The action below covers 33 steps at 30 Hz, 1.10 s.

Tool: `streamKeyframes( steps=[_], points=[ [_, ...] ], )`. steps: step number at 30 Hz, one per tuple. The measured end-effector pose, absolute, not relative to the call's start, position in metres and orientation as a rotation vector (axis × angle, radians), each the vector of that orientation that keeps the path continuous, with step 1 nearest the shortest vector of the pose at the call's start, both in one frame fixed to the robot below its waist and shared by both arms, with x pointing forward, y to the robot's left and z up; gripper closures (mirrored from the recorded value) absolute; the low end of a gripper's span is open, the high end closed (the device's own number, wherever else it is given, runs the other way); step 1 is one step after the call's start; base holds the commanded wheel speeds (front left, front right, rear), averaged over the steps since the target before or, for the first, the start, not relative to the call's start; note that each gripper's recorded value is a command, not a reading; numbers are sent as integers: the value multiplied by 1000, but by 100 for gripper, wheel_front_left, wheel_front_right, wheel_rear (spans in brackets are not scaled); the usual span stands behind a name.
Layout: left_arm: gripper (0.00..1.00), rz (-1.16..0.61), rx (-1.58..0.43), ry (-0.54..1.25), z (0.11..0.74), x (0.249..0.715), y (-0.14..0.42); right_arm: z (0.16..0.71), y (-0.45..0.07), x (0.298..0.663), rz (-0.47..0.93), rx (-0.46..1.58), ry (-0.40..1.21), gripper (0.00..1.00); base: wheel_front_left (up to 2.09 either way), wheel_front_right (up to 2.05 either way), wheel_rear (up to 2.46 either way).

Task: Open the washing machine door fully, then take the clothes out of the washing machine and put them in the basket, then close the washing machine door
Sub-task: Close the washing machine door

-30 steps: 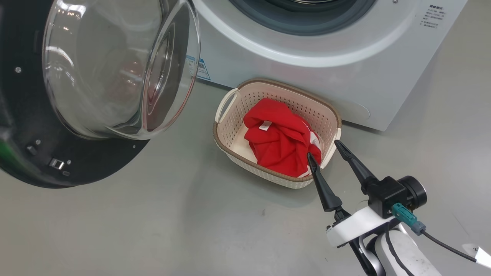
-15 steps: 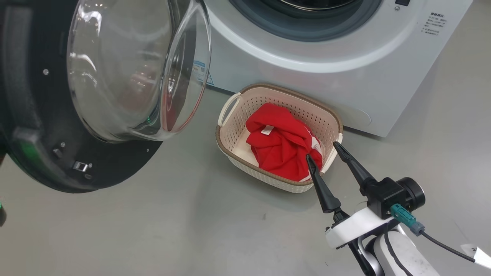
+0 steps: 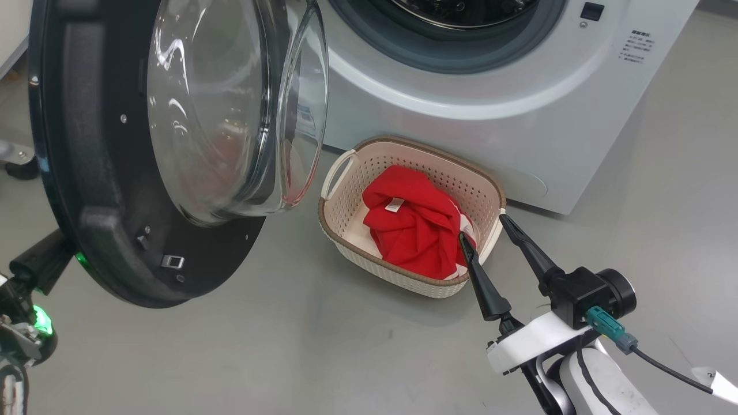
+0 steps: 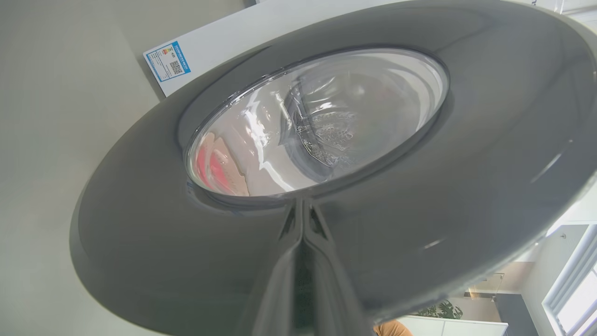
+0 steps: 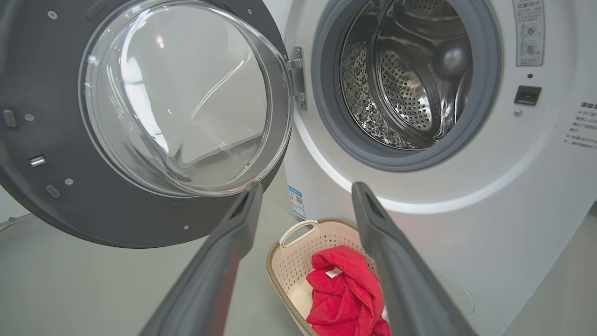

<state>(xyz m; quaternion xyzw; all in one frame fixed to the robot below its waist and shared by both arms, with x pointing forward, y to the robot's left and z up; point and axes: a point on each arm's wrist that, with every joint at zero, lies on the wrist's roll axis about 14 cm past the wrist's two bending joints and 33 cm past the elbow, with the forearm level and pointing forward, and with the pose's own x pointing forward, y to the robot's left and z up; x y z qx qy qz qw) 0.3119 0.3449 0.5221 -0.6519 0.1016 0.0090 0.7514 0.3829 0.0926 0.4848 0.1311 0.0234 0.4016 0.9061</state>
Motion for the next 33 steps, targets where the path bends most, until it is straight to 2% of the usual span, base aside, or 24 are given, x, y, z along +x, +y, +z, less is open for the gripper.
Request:
streamKeyframes(
  steps=[17, 33],
  points=[
    [100, -216, -1521, 274, 531, 338, 266, 493, 63, 390, 733, 260, 19, 0, 0, 0, 0],
    [100, -429, -1544, 442, 534, 363, 179, 501, 10, 398, 562, 240, -18, 0, 0, 0, 0]
  ],
)
